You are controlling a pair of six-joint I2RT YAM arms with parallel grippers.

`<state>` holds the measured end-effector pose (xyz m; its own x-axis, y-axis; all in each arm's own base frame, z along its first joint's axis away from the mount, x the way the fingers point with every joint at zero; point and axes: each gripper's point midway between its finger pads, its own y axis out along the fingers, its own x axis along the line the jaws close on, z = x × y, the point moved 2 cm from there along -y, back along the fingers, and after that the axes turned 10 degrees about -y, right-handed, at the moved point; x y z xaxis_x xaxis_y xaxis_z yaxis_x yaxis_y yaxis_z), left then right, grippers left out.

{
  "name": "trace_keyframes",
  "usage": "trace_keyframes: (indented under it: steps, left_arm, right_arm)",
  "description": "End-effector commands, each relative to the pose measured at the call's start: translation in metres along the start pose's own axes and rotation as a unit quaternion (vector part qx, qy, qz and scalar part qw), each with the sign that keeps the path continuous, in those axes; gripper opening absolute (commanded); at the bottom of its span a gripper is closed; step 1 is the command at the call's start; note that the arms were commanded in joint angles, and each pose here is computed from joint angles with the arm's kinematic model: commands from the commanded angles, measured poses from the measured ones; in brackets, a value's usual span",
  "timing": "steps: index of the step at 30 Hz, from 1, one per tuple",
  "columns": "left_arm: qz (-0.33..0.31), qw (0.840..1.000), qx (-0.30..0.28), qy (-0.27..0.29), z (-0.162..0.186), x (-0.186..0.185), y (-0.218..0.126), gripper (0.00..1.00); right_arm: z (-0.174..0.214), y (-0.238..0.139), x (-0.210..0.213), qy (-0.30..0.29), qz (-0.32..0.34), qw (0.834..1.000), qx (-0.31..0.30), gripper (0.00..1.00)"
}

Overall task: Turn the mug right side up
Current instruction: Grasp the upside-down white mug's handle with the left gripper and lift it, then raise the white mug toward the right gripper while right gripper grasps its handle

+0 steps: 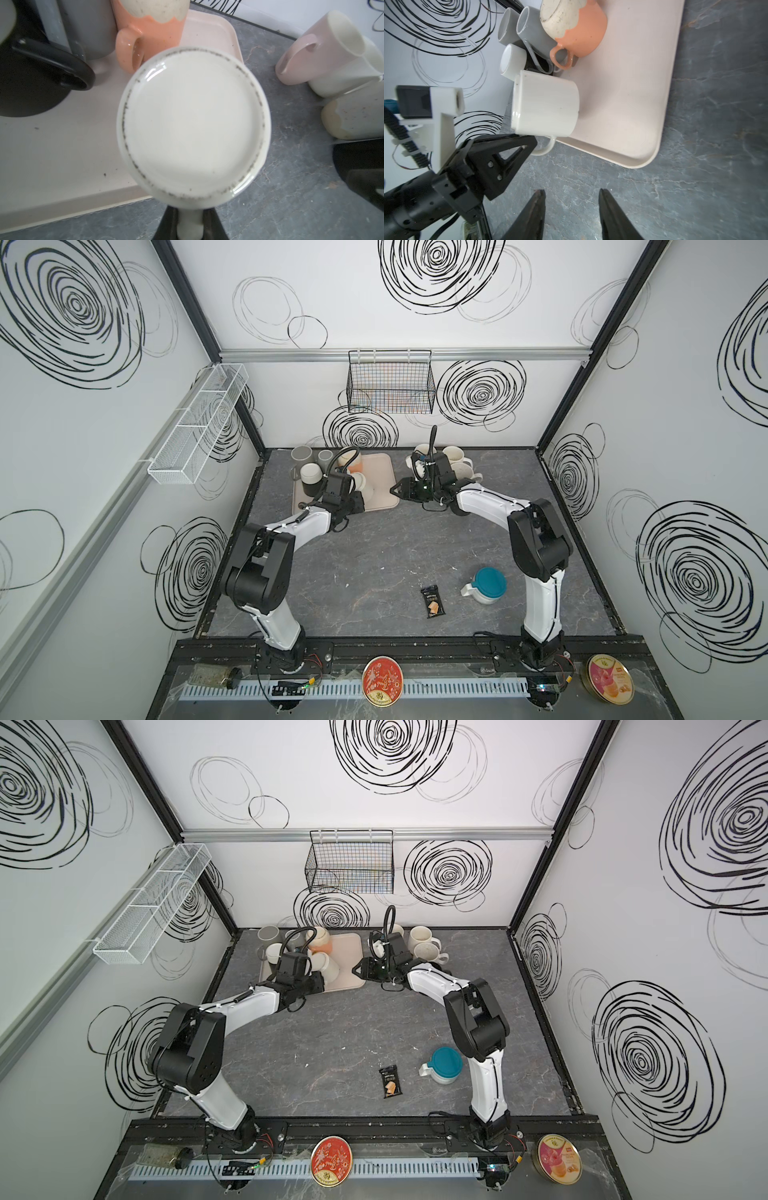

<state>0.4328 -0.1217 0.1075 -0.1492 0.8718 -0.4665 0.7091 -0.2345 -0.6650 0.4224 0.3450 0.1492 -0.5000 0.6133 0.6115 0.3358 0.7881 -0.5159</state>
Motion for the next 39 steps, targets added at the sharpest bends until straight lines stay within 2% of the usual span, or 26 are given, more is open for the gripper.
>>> trace_keyframes:
  steps: [1,6,8,14,22,28,34,39]
  left_arm:
    - [0.122,0.988,-0.085,-0.040,-0.046,-0.042,-0.027,0.00]
    - [0.208,0.970,-0.111,-0.062,-0.057,-0.058,-0.055,0.00]
    - [0.255,0.956,-0.131,-0.064,-0.063,-0.065,-0.074,0.00]
    - [0.331,0.927,-0.151,-0.089,-0.074,-0.070,-0.110,0.00]
    - [0.445,0.870,-0.168,-0.133,-0.087,-0.086,-0.153,0.00]
    - [0.496,0.839,-0.165,-0.155,-0.091,-0.094,-0.167,0.00]
    - [0.527,0.817,-0.161,-0.173,-0.092,-0.096,-0.174,0.00]
    - [0.529,0.815,-0.156,-0.179,-0.091,-0.095,-0.173,0.00]
  right_arm:
    - [-0.003,0.001,0.012,0.026,-0.039,0.999,-0.012,0.46]
    - [-0.009,-0.002,0.023,0.034,-0.067,0.997,-0.024,0.46]
    - [-0.014,-0.006,0.031,0.030,-0.080,0.996,-0.030,0.46]
    - [-0.027,-0.019,0.058,0.013,-0.134,0.990,-0.049,0.45]
    - [-0.045,-0.033,0.100,-0.004,-0.218,0.973,-0.079,0.45]
    - [-0.054,-0.037,0.121,-0.021,-0.247,0.965,-0.085,0.45]
    - [-0.063,-0.042,0.134,-0.015,-0.280,0.955,-0.094,0.45]
    - [-0.067,-0.048,0.147,-0.030,-0.301,0.948,-0.102,0.45]
